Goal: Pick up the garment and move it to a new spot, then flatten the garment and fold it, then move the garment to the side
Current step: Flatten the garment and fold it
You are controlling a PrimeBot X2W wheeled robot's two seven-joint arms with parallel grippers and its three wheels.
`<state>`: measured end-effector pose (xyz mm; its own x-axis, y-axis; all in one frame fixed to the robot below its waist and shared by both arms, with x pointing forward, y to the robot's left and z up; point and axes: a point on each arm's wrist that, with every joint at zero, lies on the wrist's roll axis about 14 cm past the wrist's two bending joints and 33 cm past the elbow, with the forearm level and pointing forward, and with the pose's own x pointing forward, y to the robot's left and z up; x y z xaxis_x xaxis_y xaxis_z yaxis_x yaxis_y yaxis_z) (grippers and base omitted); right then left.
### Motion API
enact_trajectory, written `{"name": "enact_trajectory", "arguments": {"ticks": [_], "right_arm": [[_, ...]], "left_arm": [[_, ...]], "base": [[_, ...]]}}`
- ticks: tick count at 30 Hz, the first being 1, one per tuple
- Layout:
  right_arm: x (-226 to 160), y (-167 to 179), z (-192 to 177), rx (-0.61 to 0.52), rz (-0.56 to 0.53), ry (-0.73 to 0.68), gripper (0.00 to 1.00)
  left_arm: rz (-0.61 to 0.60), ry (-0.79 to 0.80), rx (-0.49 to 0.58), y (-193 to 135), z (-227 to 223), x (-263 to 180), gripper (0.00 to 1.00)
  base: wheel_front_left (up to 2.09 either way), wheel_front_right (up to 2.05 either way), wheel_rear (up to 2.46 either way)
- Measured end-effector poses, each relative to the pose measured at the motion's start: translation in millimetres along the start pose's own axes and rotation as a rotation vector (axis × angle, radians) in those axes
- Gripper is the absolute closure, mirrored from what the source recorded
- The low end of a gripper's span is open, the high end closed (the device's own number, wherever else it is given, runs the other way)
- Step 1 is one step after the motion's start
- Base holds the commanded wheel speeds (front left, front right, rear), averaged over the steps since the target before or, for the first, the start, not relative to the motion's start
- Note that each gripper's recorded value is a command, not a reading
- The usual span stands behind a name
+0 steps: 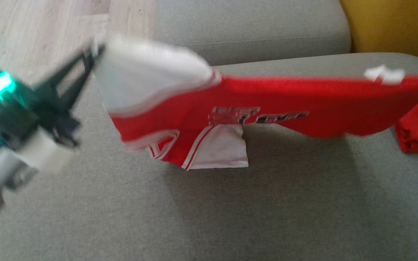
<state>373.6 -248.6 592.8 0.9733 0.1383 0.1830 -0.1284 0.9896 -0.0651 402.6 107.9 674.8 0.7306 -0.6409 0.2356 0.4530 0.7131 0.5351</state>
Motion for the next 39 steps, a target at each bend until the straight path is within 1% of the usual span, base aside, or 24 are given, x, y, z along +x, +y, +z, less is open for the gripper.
{"name": "enact_trajectory", "arguments": {"ticks": [3, 6, 8, 11, 16, 17, 19, 23, 27, 29, 31, 33, 34, 36, 39], "right_arm": [[10, -6, 50, -0.075, -0.001, -0.096, 1.00], [24, -10, 91, -0.136, 0.000, -0.165, 1.00], [35, -13, 109, -0.156, -0.003, -0.192, 1.00], [57, -15, 114, -0.163, 0.005, -0.174, 1.00], [107, -19, 96, -0.151, 0.026, -0.102, 1.00], [130, -18, 86, -0.146, 0.037, -0.078, 1.00], [154, -18, 78, -0.146, 0.045, -0.071, 1.00], [199, -16, 74, -0.156, 0.060, -0.110, 1.00], [237, -18, 80, -0.199, 0.063, -0.195, 1.00], [251, -18, 77, -0.231, 0.067, -0.215, 1.00], [262, -17, 61, -0.252, 0.077, -0.194, 1.00], [267, -17, 35, -0.255, 0.087, -0.145, 1.00], [267, -17, 35, -0.255, 0.087, -0.145, 1.00], [270, -17, 8, -0.250, 0.092, -0.092, 1.00], [266, -18, -27, -0.220, 0.092, -0.022, 1.00]], "left_arm": [[0.005, -0.113, 0.085, 21, 44, 17, 1.00], [-0.008, -0.186, 0.136, 34, 77, 34, 1.00], [-0.013, -0.207, 0.164, 41, 87, 45, 1.00], [-0.008, -0.224, 0.137, 50, 90, 65, 1.00], [0.013, -0.159, 0.115, 74, 62, 103, 1.00], [0.016, -0.114, 0.127, 83, 43, 118, 1.00], [0.024, -0.064, 0.174, 94, 22, 133, 1.00], [0.082, -0.051, 0.235, 122, 2, 166, 1.00], [0.170, -0.109, 0.287, 150, 5, 194, 1.00], [0.196, -0.131, 0.291, 158, 4, 202, 1.00], [0.197, -0.162, 0.265, 156, 1, 208, 1.00], [0.162, -0.179, 0.232, 144, -8, 209, 1.00], [0.162, -0.179, 0.232, 144, -8, 209, 1.00], [0.122, -0.173, 0.203, 128, -25, 206, 1.00], [0.058, -0.099, 0.152, 99, -70, 184, 1.00]], "base": [[0.00, 0.00, 0.00], [0.00, 0.00, 0.00], [0.00, 0.00, 0.00], [0.00, 0.00, 0.00], [0.00, 0.00, 0.00], [0.00, 0.00, 0.00], [0.00, 0.00, 0.00], [0.00, 0.00, 0.00], [0.00, 0.00, 0.00], [0.00, 0.00, 0.00], [0.00, 0.00, 0.00], [0.00, 0.00, 0.00], [0.00, 0.00, 0.00], [0.00, 0.00, 0.00], [0.00, 0.00, 0.00]]}}
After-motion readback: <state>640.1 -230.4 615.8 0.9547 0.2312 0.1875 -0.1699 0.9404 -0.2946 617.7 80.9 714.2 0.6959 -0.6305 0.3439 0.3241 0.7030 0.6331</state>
